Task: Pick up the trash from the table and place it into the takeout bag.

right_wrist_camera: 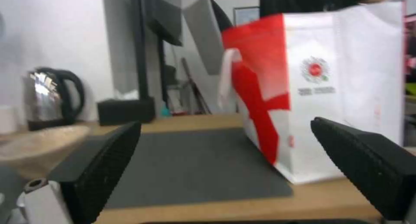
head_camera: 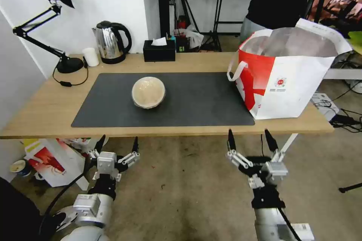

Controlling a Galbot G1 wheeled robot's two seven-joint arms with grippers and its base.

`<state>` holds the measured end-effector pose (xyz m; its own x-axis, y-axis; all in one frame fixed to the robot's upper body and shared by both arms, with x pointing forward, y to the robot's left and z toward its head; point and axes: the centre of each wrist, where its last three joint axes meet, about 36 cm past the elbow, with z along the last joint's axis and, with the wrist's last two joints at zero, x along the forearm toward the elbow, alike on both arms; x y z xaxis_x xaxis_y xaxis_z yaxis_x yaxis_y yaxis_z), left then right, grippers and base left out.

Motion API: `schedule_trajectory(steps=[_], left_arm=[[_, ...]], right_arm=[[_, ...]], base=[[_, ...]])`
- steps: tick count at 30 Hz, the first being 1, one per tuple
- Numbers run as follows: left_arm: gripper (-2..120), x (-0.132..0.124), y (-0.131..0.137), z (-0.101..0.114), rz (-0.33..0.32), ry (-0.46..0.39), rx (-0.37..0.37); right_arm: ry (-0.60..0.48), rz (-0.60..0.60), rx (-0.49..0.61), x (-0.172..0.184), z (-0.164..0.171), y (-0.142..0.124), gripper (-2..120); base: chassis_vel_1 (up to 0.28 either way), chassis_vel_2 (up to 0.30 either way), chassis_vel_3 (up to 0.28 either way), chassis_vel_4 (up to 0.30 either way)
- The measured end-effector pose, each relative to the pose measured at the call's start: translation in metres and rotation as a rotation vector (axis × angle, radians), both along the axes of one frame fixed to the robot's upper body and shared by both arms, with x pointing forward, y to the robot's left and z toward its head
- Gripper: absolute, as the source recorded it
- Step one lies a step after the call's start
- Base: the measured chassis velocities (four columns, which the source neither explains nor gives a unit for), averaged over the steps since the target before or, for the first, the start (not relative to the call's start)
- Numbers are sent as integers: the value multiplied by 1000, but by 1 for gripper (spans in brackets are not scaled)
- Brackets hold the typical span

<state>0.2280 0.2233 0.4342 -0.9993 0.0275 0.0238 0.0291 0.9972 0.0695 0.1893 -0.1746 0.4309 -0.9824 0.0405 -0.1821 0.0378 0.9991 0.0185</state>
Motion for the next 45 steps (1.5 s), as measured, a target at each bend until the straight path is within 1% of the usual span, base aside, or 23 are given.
schedule_trajectory(steps=[2,5,13,18,21,26,36,45], left_arm=[[100,0,0,0,0,0,0],[100,0,0,0,0,0,0],[100,0,0,0,0,0,0],[100,0,0,0,0,0,0],[100,0,0,0,0,0,0],[100,0,0,0,0,0,0],[100,0,0,0,0,0,0],[100,0,0,0,0,0,0]], right_arm=[[22,-29,-12,-2,-4,2,100],[26,-42,-24,-2,-8,2,100],[34,-41,-48,0,-23,3,100],[14,-33,-40,7,-29,3,100],[-25,-20,-32,20,-38,2,100],[-24,-18,-40,28,-48,0,100],[-22,-25,-42,33,-53,-2,100],[17,-33,-58,27,-56,-4,100]], base=[[0,0,0,0],[0,0,0,0],[0,0,0,0],[0,0,0,0],[0,0,0,0],[0,0,0,0],[0,0,0,0],[0,0,0,0]])
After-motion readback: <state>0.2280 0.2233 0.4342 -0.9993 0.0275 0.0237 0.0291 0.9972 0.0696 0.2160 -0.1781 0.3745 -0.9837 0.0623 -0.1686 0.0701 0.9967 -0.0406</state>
